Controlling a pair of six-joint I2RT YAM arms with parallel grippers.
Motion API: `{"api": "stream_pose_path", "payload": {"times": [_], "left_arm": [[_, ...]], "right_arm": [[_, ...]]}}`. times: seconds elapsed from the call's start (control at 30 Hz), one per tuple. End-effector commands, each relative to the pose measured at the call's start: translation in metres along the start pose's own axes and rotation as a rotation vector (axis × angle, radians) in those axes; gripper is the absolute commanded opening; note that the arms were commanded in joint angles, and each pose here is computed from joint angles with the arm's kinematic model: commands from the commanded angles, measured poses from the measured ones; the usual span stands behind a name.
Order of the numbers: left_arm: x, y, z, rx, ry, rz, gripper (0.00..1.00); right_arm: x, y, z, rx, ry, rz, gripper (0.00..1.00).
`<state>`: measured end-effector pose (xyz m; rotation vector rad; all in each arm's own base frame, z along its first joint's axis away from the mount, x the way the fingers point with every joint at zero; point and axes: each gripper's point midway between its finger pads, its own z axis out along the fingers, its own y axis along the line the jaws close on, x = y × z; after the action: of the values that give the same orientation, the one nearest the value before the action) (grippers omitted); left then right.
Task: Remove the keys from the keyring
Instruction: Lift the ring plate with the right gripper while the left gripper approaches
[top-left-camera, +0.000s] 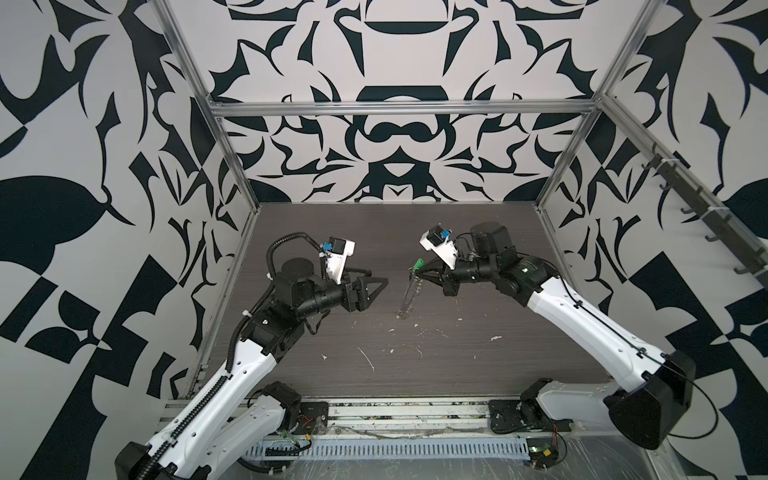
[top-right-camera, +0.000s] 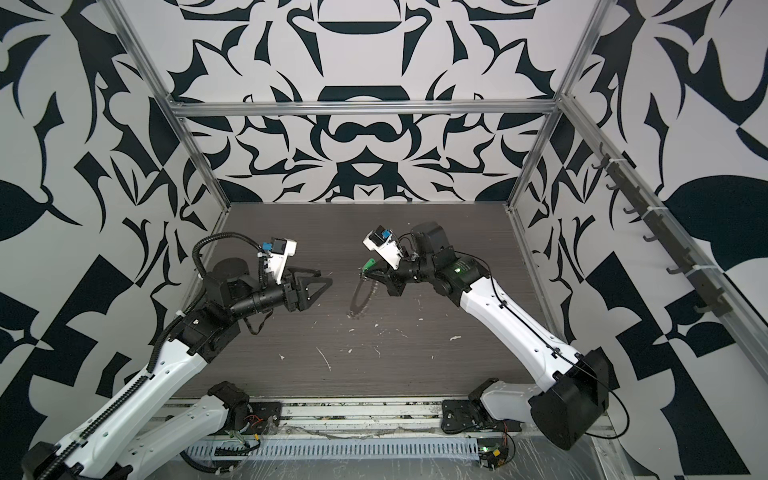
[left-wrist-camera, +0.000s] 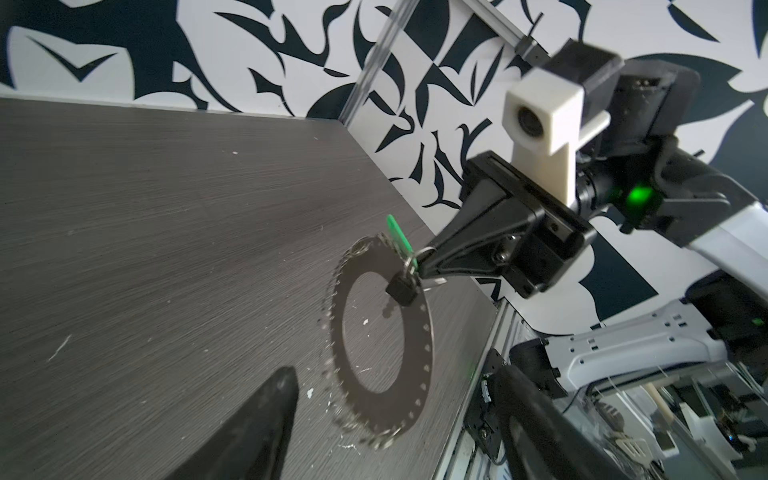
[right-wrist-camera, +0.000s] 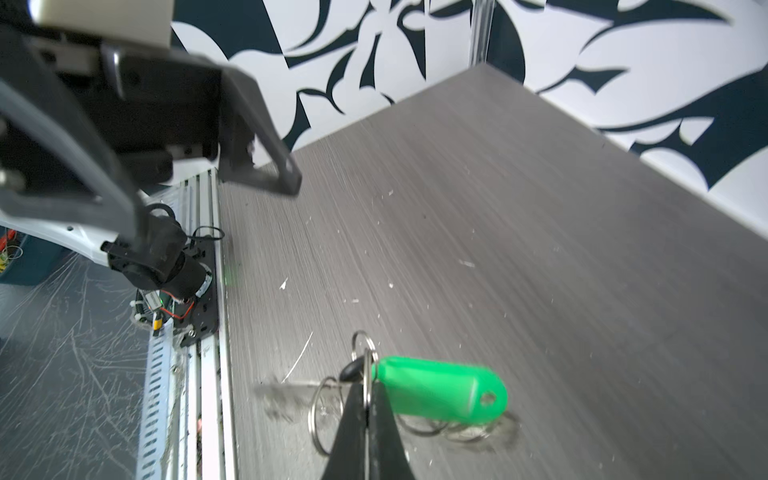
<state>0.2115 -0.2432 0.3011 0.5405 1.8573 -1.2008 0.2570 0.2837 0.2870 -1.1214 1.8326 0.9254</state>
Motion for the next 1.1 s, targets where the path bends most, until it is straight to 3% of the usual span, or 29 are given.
{"api": "stream_pose_path", "payload": {"times": [0.0,0.17,0.47,0.83,1.07], "left_arm": [[0.001,-0.014,0.010,0.058,-0.030,0.127,0.77],[0.004,-0.017,0.020,0.105,-0.052,0.208,0.72],[0.012,-0.034,0.014,0.200,-0.024,0.342,0.70],[0.012,-0.039,0.020,0.244,0.001,0.346,0.43],[0.014,-0.033,0.027,0.231,0.018,0.358,0.41]], "right_arm": [[-0.028,0.012,-0.005,-0.037,-0.111,-0.098,0.00],[-0.025,0.021,-0.005,-0.079,-0.127,-0.148,0.00],[-0.017,0.042,-0.011,-0.147,-0.163,-0.276,0.00],[-0.012,0.056,-0.015,-0.163,-0.201,-0.369,0.00],[-0.013,0.065,-0.019,-0.185,-0.219,-0.395,0.00]]}}
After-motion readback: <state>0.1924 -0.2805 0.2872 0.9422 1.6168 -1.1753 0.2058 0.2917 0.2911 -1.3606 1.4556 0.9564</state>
